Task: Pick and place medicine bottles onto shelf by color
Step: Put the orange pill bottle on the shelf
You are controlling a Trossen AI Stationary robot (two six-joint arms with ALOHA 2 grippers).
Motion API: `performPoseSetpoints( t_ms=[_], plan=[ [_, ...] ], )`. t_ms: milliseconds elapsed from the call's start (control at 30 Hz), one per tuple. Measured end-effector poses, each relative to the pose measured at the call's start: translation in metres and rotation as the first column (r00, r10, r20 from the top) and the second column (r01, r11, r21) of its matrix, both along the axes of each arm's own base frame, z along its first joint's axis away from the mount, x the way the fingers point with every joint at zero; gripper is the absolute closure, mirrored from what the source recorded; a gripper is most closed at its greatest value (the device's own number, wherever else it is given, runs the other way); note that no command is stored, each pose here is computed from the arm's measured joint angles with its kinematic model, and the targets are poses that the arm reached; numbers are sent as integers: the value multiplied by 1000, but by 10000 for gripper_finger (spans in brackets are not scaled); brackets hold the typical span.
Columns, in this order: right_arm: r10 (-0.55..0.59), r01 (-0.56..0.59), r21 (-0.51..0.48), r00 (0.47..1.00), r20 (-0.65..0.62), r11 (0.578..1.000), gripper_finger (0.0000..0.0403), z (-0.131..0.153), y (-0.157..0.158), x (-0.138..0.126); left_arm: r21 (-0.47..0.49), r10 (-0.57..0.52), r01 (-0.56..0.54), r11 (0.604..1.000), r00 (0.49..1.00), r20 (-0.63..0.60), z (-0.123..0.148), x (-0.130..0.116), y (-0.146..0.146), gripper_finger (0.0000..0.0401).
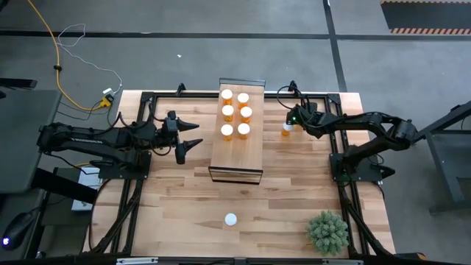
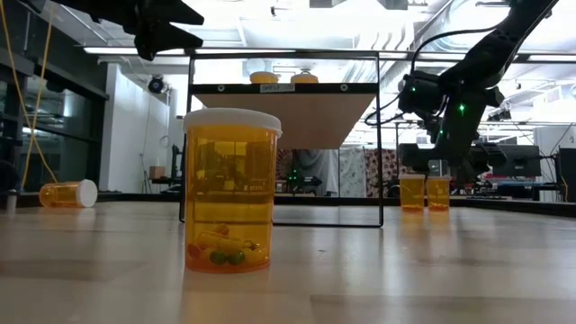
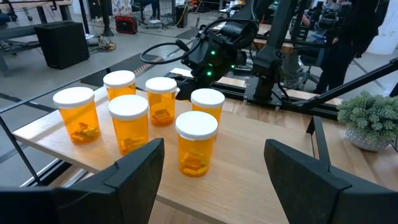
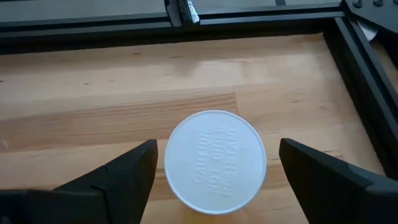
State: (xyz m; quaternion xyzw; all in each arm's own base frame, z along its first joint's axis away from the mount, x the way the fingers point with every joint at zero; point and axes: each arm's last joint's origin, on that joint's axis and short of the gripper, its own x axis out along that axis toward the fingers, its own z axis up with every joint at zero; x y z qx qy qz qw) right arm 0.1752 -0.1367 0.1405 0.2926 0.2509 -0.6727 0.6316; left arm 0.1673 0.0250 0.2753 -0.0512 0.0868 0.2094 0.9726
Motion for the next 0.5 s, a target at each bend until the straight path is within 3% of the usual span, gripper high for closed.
performPoseSetpoints(
  t_ms=[500],
  plan=[
    [13, -13, -8, 1000, -24, 1000, 185, 0, 0, 0, 0, 0, 0, 1000, 1000, 0, 0, 0, 0, 133]
  ],
)
